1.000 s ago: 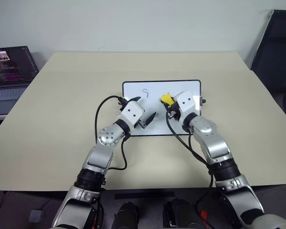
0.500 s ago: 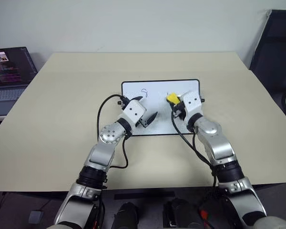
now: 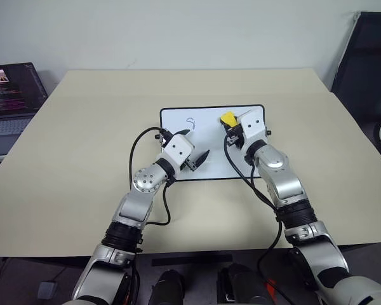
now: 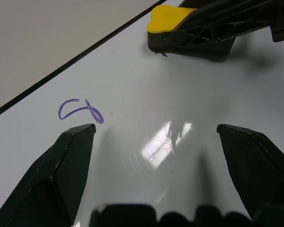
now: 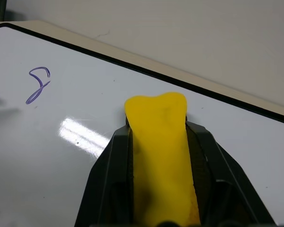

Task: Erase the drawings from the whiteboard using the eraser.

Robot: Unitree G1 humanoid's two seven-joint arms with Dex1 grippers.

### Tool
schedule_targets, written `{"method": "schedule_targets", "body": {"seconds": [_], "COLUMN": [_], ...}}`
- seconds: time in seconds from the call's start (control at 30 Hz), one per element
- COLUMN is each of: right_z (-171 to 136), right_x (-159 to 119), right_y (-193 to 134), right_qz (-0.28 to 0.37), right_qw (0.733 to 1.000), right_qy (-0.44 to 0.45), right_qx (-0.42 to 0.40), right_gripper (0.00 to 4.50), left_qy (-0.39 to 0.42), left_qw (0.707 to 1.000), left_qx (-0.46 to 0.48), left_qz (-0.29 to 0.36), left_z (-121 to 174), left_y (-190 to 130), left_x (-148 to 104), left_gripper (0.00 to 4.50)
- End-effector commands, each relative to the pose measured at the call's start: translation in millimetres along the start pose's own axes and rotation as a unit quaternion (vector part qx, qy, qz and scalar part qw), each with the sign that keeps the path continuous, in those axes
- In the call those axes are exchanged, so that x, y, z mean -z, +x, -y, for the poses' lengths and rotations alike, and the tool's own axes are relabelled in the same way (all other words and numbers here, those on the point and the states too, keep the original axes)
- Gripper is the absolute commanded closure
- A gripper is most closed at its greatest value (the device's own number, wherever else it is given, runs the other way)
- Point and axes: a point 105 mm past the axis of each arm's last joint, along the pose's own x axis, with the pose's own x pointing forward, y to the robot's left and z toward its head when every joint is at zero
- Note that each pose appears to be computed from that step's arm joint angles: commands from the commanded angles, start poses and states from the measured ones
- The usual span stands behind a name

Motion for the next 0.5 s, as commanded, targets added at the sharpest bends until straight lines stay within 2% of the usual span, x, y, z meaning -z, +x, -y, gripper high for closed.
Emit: {"method": "schedule_targets", "body": {"seconds": [0.03,0.27,0.5], "right_z": [-11.0,-21.9,-7.4], "right_x": [15.0,27.7,30.4], "right_y": [-8.1,-23.8,-30.2], "right_qz": [-0.029,-0.051,-0.059], "right_qw": [0.999,0.998,0.998], "right_qy": [-0.007,-0.005,-0.013], "right_qx": [-0.02,-0.038,-0.022], "right_gripper": [3.33,3.33,3.33], "left_qy": [0.012,-0.002,-0.002], "left_qw": [1.0,0.999,1.0], "left_qx": [-0.016,-0.031,-0.026], "left_qz": [0.023,0.02,0.017], "left_z": [-8.6,-15.0,-12.6], "left_y": [-3.2,-4.1,-4.5], "left_x": [-14.5,-12.4,-10.5], "left_gripper": [0.0,0.0,0.0]}}
